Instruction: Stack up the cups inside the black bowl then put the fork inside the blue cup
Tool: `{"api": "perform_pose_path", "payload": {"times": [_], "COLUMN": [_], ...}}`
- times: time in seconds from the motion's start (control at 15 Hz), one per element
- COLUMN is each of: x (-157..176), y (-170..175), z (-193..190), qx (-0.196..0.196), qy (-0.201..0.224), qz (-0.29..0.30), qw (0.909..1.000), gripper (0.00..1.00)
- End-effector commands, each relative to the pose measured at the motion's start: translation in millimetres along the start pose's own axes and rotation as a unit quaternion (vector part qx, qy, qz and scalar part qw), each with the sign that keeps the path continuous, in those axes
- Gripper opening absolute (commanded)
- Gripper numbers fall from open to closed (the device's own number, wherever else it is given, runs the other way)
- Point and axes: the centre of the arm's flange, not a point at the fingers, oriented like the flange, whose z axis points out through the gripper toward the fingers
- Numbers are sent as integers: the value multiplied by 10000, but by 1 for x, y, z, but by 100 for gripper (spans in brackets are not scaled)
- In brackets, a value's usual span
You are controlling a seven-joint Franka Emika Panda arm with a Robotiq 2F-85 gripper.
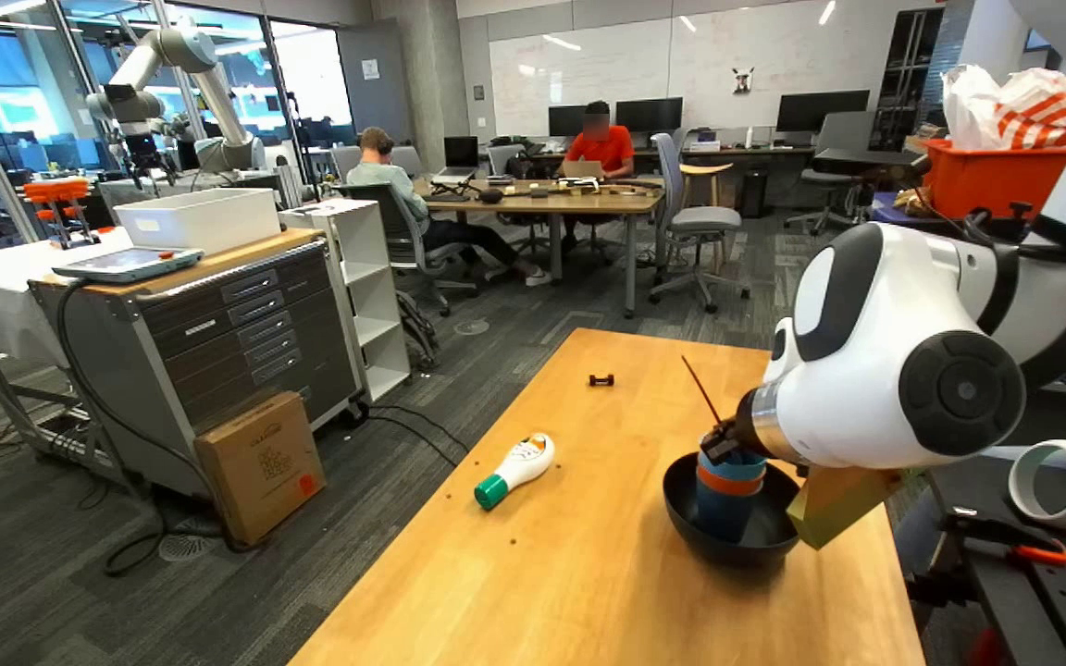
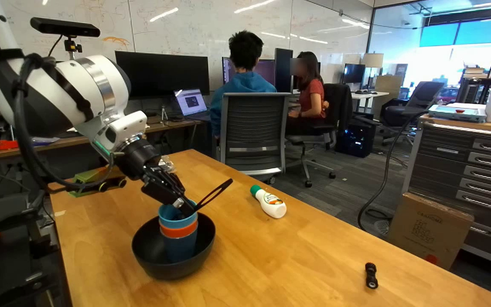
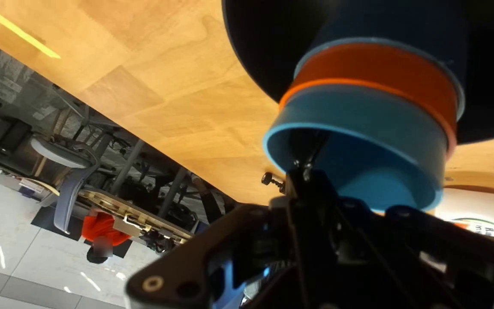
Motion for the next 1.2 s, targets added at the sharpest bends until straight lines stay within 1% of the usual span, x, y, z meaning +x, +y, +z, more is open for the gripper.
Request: {"api": "perform_pose_path", "payload": {"times": [0.0, 0.07, 0.27, 0.33, 0.47, 0.53, 0.73, 1.13], "x": [-7, -8, -9, -9, -7, -4, 7, 40], "y": [-2, -2, -5, -6, -8, -8, -8, 2], "z": [2, 1, -4, -6, -11, -15, -27, -57], "qx": [124, 147, 210, 234, 299, 338, 523, 970], "qy": [68, 52, 10, -6, -42, -67, -215, -652], "qz": [59, 56, 68, 73, 110, 149, 272, 678], "qw": [9999, 9999, 9998, 9997, 9995, 9993, 9980, 9908], "gripper": [32, 33, 54, 63, 77, 81, 100, 100]}}
